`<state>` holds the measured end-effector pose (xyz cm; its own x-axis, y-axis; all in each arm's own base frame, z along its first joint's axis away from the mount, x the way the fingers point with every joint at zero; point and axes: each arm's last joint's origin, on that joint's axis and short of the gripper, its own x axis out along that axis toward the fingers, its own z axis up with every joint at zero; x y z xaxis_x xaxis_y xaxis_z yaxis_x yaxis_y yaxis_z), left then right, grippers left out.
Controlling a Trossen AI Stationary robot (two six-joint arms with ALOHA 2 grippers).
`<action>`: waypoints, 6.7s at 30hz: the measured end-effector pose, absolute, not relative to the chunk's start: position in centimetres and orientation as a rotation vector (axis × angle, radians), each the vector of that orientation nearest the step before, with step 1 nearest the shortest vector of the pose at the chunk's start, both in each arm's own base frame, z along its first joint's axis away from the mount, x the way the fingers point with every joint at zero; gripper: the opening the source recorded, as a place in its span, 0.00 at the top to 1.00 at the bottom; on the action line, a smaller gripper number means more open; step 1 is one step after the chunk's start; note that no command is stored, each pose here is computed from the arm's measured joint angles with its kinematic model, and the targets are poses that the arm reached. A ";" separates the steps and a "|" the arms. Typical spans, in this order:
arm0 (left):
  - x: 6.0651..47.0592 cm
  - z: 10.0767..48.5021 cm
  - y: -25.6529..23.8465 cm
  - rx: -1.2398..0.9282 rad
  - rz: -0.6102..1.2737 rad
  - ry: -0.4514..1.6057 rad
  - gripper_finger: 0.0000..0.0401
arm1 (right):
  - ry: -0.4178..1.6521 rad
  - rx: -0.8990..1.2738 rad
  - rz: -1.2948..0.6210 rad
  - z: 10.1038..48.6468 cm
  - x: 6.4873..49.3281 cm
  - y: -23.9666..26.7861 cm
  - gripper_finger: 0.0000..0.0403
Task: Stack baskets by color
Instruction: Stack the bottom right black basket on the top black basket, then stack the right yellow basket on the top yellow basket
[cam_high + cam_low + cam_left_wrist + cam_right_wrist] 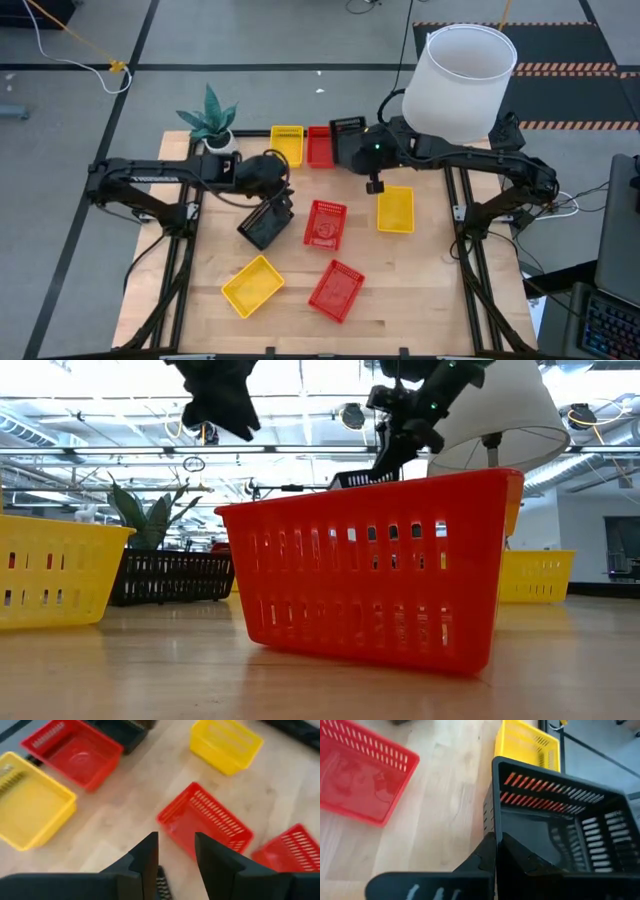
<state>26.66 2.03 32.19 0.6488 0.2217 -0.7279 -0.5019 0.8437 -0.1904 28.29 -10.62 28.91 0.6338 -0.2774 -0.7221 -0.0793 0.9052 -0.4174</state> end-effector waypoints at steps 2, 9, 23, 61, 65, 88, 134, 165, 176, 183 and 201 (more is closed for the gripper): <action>26.5 31.6 1.4 -0.403 0.408 0.766 0.68 | 0.848 -0.423 -0.133 28.5 28.1 -11.1 0.99; 26.7 31.5 -0.6 -0.376 0.362 0.745 0.68 | 0.727 -0.386 -0.206 26.0 26.3 -12.2 0.99; 26.8 31.5 -1.1 -0.304 0.335 0.739 0.68 | 0.655 -0.372 -0.204 21.5 24.0 -13.6 0.99; 27.1 31.7 1.0 -0.258 0.426 0.701 0.68 | 0.734 -0.423 -0.170 18.7 23.8 -16.3 0.99; 27.1 31.7 1.4 -0.260 0.438 0.701 0.68 | 0.737 -0.421 -0.180 18.7 23.6 -16.6 0.99; 27.0 31.7 2.4 -0.263 0.466 0.699 0.68 | 0.736 -0.415 -0.169 17.8 23.9 -17.1 0.99; 27.0 31.6 2.3 -0.273 0.440 0.705 0.68 | 0.758 -0.258 -0.272 17.6 23.8 -17.2 0.81; 27.0 31.5 0.5 -0.320 0.360 0.738 0.68 | 0.345 0.196 -0.294 28.4 20.5 -7.3 0.64; 26.8 31.9 -1.7 -0.378 0.284 0.711 0.68 | 0.293 0.505 -0.178 30.1 19.1 -1.8 0.64; 26.2 32.7 -3.4 -0.475 0.227 0.683 0.68 | 0.317 0.448 -0.158 32.7 18.5 1.7 0.64; 25.0 32.2 -9.9 -0.650 0.142 0.736 0.68 | 0.715 0.439 -0.052 32.9 15.2 5.9 0.64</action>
